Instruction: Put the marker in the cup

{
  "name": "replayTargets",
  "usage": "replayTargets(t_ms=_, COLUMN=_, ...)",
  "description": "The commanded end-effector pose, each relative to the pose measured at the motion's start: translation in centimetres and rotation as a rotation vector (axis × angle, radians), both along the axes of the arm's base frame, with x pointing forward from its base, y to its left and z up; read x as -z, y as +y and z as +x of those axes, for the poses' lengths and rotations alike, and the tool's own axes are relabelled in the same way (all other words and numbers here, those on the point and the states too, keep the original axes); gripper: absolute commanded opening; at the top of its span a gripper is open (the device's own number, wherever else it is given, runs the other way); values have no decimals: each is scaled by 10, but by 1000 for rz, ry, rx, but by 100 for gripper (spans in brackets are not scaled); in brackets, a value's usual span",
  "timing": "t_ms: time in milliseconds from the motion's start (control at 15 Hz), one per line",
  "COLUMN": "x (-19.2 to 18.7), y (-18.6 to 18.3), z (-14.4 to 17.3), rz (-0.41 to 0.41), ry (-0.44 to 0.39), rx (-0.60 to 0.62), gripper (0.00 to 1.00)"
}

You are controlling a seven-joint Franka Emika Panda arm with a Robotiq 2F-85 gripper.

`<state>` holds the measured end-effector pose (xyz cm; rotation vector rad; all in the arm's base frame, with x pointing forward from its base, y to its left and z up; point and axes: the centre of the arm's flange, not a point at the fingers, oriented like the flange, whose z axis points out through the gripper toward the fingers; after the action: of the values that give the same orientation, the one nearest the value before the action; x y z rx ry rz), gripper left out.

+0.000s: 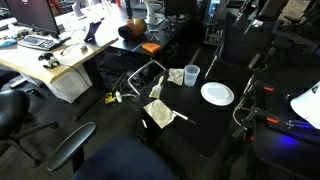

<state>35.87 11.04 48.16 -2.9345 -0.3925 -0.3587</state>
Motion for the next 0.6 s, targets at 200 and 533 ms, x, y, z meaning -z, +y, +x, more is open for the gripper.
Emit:
replayTargets(t_ms=200, x=0, y=0, z=0, rz=0, ry=0, rx=0, gripper=100)
replayTargets(t_ms=533, x=17, y=15, z=12, rz=-31, ry=35, rx=-10, gripper=100)
